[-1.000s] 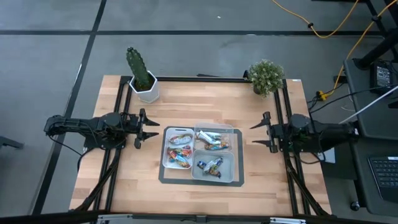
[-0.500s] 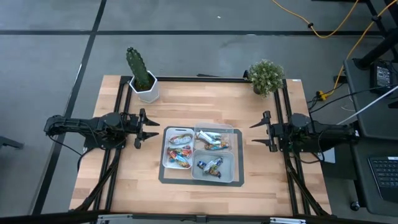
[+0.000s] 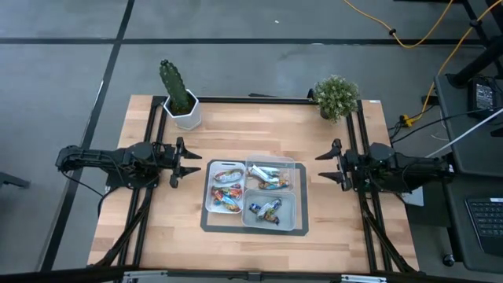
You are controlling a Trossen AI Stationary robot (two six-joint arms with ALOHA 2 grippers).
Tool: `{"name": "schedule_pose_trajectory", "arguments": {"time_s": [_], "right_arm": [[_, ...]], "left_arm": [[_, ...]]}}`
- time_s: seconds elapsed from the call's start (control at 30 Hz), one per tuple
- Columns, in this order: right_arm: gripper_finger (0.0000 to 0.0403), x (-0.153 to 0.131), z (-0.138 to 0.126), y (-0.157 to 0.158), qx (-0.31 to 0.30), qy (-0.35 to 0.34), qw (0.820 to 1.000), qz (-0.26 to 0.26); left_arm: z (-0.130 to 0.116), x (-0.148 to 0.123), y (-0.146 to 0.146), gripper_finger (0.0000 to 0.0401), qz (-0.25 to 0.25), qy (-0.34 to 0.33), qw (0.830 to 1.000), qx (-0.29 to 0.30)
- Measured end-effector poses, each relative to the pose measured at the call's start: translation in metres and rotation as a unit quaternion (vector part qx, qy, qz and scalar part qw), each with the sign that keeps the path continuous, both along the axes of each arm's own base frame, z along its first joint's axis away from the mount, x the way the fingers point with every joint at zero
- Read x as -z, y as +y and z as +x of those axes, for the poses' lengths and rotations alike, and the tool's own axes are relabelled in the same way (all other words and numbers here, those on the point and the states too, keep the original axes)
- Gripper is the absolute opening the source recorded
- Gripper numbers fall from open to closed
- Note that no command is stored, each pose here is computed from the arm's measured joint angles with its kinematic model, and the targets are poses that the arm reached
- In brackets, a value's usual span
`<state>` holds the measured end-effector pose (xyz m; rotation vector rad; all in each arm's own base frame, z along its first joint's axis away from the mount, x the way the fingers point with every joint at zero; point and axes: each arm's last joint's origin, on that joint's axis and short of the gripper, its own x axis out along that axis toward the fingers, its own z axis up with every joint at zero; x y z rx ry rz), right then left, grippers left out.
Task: Pick and place Granola Bars by type
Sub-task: Return to Home Position
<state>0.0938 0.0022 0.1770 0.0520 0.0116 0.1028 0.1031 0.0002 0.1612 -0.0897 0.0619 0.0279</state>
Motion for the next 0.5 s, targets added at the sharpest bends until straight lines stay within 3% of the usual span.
{"name": "schedule_pose_trajectory", "arguments": {"time_s": [0.2,0.5], "right_arm": [[0.0277,0.0012,0.0001,-0.0010,0.018,0.013,0.997,0.078],[0.0277,0.0016,0.0001,-0.0010,0.018,0.015,0.997,0.074]], "left_arm": [[0.0000,-0.0001,0.0000,0.0198,0.000,0.000,1.000,0.000],[0.0000,-0.0003,0.0000,0.0195,0.000,0.000,1.000,0.000]]}}
